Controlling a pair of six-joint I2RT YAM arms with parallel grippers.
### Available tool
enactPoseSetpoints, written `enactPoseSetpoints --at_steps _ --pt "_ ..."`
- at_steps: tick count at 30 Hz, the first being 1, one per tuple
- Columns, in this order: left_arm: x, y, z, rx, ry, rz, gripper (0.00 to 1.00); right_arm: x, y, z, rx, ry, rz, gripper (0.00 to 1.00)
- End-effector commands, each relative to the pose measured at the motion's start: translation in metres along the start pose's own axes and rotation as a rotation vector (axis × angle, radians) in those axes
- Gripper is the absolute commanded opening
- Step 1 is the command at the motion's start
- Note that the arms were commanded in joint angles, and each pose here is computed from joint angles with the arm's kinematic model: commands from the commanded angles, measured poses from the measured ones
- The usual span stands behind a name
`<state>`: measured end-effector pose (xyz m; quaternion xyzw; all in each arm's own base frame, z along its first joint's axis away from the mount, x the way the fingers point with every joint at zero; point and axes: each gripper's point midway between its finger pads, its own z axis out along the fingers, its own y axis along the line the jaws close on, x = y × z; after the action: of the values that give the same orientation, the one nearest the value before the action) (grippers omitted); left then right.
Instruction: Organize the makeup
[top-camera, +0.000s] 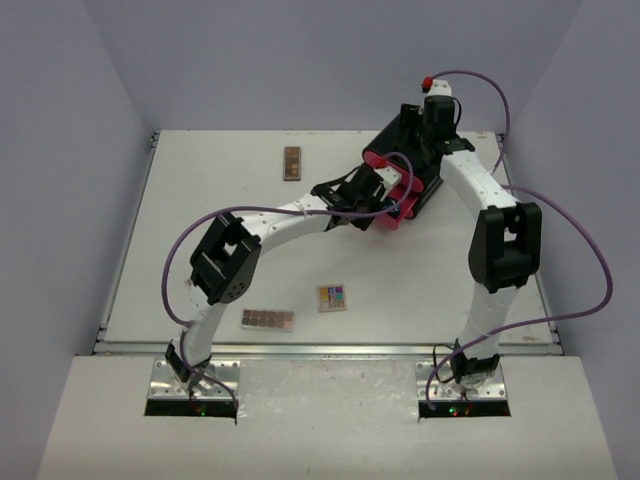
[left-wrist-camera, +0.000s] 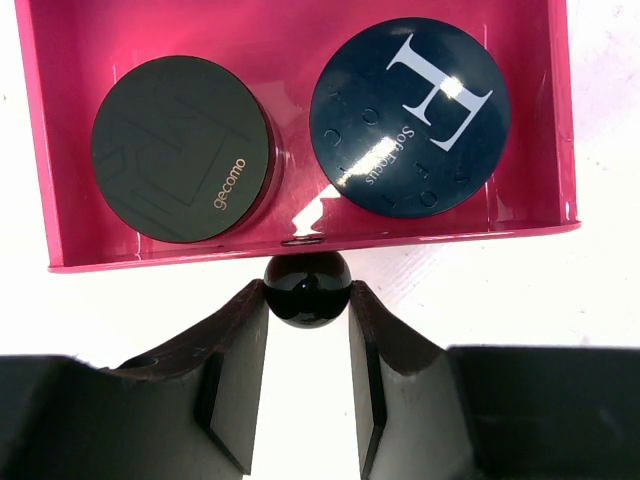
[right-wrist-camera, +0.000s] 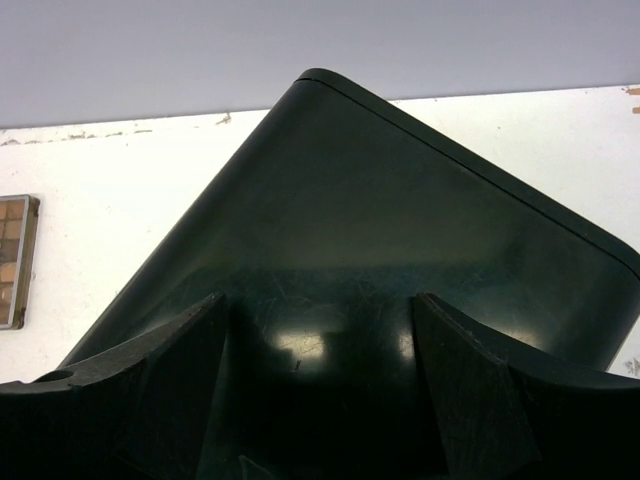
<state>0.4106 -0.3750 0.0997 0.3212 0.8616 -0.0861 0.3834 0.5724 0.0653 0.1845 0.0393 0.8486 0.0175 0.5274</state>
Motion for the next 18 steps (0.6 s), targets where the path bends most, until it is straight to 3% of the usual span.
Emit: enactPoseSetpoints --at_steps 1,13,18 --pt "-0.063 0.004 0.007 -0.037 -0.193 -0.002 0.00 0.062 -0.001 -0.002 -0.014 0.182 -0.007 0.76" --pt "-0.111 0.009 0.052 -0.117 -0.346 -0.020 0.00 0.088 0.003 0.005 -0.036 0.231 0.029 0.76" --pt "-0.117 0.014 0.063 -0.175 -0.384 -0.049 0.17 0.093 0.004 0.005 -0.040 0.237 0.032 0.76"
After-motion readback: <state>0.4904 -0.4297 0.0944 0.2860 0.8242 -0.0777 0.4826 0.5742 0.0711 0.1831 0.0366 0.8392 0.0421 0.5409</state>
